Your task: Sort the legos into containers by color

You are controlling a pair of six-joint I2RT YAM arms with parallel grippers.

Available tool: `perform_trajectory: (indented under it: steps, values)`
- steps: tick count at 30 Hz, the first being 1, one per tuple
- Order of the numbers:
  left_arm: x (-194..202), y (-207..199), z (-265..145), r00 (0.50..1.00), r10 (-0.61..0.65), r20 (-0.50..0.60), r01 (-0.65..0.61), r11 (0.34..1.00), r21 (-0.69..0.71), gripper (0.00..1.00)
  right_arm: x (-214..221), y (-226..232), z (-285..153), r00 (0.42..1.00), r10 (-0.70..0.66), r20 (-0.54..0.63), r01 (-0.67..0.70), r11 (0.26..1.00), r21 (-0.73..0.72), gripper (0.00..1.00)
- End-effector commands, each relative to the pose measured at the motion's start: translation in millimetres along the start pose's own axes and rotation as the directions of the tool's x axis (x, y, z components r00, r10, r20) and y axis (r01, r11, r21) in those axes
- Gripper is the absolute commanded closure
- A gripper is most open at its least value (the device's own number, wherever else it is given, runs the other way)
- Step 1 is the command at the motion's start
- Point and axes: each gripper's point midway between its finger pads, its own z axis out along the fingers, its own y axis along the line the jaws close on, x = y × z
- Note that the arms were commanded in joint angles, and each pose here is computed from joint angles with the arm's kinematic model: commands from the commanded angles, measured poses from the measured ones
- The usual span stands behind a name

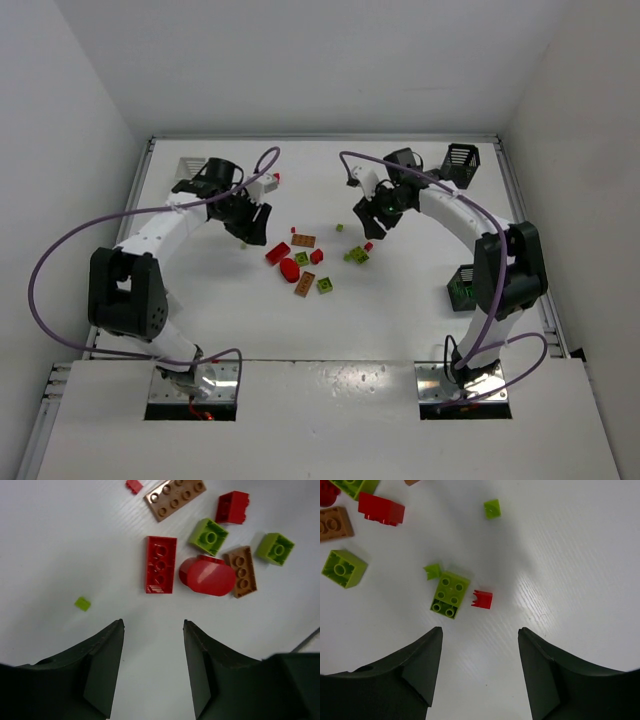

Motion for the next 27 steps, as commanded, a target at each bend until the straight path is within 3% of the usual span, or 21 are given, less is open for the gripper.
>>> perform_trajectory:
  steps: [1,11,20,27]
  values:
    - [-12,20,15,0.999,-0.044,-0.008,0.043,0.994,-0.099,0.44,-22,-9,-7,0.995,0.036,0.09,-0.043,0.996,0.077,0.37]
    - [-32,16,57,0.999,-0.044,-0.002,0.044,0.995,-0.088,0.43,-34,-27,-13,0.989,0.064,0.13,-0.083,0.985,0.148,0.34]
    - [-29,-2,88,0.998,-0.026,-0.05,0.024,0.998,-0.053,0.39,-34,-43,-20,0.991,0.072,0.114,-0.095,0.972,0.217,0.29]
    - [-14,10,97,0.993,-0.045,-0.108,0.034,0.994,-0.104,0.38,-33,-45,-20,0.991,0.073,0.11,-0.096,0.969,0.226,0.27]
